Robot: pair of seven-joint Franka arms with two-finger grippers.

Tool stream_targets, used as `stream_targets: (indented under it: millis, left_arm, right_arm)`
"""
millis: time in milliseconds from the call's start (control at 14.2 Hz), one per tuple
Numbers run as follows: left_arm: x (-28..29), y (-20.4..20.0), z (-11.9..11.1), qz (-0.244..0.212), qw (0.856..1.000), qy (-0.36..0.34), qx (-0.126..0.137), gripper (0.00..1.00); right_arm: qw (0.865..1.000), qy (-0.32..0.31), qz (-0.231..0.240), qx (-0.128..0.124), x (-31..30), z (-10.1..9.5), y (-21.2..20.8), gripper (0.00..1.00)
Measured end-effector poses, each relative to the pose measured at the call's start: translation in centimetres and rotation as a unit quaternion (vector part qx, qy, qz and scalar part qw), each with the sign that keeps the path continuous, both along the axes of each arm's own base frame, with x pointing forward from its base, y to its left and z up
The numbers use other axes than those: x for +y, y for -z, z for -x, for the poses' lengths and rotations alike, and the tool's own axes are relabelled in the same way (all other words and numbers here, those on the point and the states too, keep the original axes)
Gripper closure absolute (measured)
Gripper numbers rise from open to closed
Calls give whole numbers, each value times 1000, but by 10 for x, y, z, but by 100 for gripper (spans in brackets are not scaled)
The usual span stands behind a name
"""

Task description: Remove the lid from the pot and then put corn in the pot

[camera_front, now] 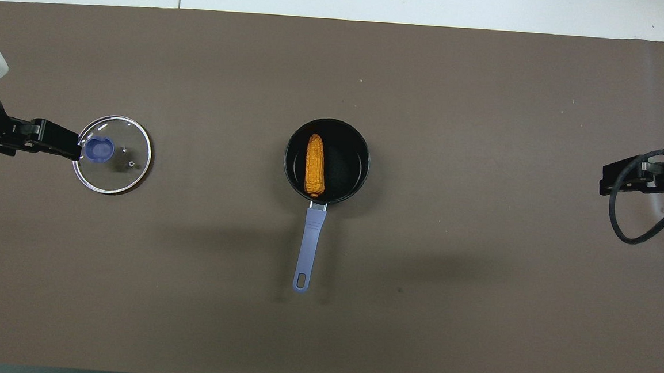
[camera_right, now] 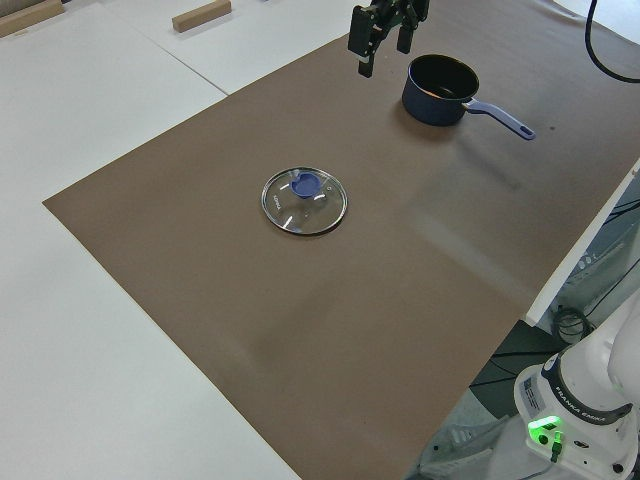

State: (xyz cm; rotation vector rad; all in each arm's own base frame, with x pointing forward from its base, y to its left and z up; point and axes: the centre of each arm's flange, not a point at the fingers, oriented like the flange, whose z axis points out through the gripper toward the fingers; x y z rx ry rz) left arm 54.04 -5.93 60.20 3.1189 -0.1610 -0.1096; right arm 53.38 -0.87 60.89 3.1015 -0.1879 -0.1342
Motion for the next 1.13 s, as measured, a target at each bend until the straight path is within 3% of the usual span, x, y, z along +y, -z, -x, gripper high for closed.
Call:
stream_targets:
  millis: [212,1128]
  left_arm:
    - [3,9,1,-1,1000,-3,12,0]
    - [1,9,2,-1,1000,-2,11,0]
  right_arm:
    - [1000,-6,-1,1,-4,2,-7,0]
    - [1000,-22,-6,4,-39,2,4,0]
